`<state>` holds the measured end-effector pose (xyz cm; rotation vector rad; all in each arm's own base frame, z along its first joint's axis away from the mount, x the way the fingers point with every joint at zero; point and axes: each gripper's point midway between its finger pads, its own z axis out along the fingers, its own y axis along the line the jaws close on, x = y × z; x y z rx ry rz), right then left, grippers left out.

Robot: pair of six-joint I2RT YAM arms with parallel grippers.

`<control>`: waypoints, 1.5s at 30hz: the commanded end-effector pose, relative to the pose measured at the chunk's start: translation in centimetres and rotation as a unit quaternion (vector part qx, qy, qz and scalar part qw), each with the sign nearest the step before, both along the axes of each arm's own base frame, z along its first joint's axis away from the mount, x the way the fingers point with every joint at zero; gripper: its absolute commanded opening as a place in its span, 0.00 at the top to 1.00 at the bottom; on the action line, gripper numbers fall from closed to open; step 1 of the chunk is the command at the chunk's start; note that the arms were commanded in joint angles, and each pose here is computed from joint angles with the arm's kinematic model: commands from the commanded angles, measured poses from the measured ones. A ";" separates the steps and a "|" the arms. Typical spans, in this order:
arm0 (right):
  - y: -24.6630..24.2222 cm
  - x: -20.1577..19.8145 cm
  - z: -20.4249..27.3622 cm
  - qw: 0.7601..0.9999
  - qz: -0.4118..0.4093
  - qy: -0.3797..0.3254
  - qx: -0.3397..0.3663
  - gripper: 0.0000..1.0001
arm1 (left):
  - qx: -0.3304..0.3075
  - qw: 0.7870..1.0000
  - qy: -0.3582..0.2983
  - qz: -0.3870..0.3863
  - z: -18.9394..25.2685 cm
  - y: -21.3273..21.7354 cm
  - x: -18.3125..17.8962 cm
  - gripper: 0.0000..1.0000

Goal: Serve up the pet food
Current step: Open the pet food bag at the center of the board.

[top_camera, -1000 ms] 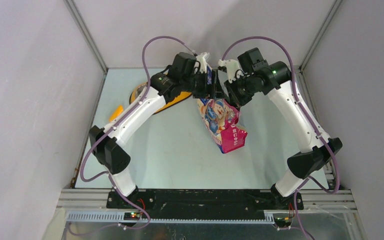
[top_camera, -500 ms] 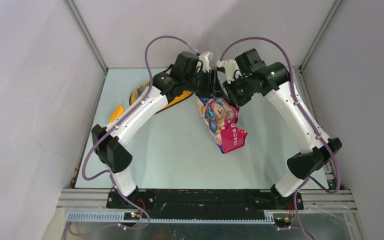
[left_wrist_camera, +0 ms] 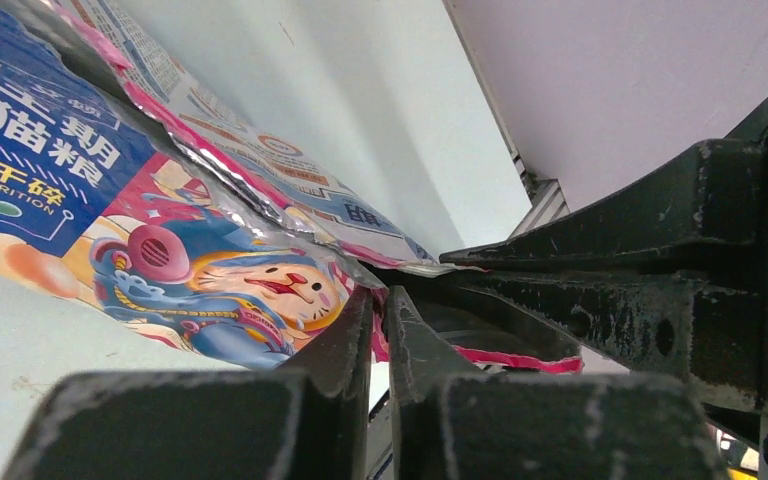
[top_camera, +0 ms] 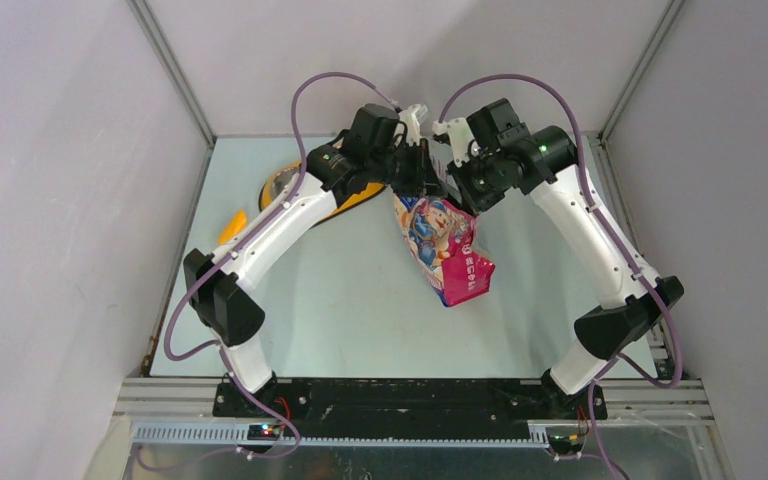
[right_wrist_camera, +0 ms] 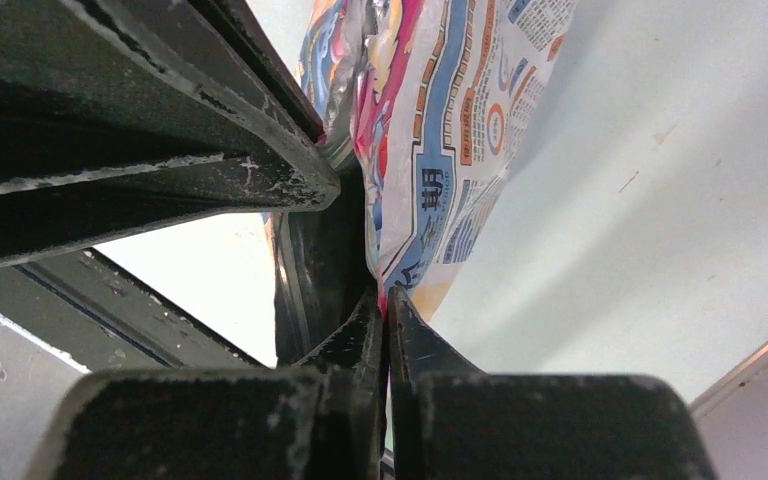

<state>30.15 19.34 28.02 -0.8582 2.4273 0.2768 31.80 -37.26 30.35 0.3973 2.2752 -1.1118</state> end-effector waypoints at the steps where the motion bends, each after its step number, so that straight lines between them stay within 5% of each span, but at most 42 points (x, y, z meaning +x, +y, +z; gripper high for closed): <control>1: -1.1 2.2 3.0 0.996 -0.038 -0.082 0.004 1.00 | -0.005 1.000 -0.030 0.008 2.2 0.8 0.2 0.91; 6: -1.4 2.5 3.3 0.995 -0.045 -0.090 0.001 0.99 | -0.008 0.999 -0.035 0.007 3.0 1.2 -0.2 0.92; 12: 1.2 1.9 4.0 0.996 0.003 -0.071 0.053 0.72 | -0.010 0.999 -0.033 0.005 3.1 1.1 -0.4 0.92; 17: 2.7 3.1 4.1 0.995 0.009 -0.073 0.067 0.67 | -0.013 0.999 -0.029 0.002 3.0 1.0 -0.6 0.92; 28: 4.1 4.2 2.3 0.997 0.009 -0.058 0.051 0.69 | -0.014 0.999 -0.035 0.002 3.4 1.3 -0.7 0.92; 35: 2.7 5.3 2.7 0.996 -0.028 -0.086 0.027 0.91 | -0.014 0.999 -0.036 0.004 3.6 1.5 -0.9 0.92; 45: -0.2 6.9 3.3 0.989 -0.090 -0.115 0.002 0.97 | -0.007 0.999 -0.043 0.013 3.9 2.1 -1.0 0.93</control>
